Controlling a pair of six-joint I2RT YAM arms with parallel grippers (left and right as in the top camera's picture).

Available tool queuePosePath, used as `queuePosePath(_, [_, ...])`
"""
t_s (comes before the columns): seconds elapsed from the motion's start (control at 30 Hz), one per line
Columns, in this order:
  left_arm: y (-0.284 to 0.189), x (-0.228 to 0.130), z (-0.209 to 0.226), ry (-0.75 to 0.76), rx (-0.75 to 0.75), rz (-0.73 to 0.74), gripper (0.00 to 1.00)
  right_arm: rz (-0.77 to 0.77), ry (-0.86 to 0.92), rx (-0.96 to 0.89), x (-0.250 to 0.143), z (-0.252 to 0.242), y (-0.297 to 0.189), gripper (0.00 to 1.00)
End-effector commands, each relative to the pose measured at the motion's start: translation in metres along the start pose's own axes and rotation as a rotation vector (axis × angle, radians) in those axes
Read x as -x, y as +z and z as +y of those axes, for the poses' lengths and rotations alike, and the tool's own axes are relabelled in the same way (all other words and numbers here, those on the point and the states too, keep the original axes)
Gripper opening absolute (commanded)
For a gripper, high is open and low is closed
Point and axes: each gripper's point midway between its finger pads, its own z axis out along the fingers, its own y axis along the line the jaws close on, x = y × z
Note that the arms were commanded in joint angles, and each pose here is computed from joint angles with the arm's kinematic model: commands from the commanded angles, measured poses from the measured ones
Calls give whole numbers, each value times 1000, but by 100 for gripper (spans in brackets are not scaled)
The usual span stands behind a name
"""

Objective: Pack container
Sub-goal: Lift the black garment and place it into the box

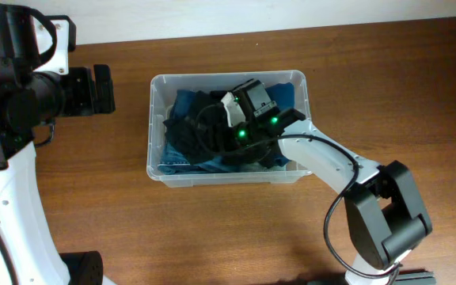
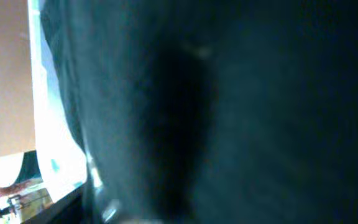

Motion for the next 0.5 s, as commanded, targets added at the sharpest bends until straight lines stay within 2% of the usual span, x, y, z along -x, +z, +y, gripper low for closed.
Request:
queuePosePath(0.0, [-7,-1,3,-9,13,-15,99,-68,-2,-25,13,6,-33,76])
queuePosePath(0.17, [-7,-1,3,-10,13,-15,99,-184,-153,-84,13,31,-93,83])
queuePosePath(0.23, [-7,-1,3,-9,13,-15,99,-256,-255,-96,11,48,-124,99])
queuePosePath(0.33, [-7,-1,3,-9,13,-15,99,-367,-355,-120,2,71,-170,98])
queuePosePath(0.47, [-7,-1,3,-9,13,-15,100,-465,-402,-109,-17,93,-214,98])
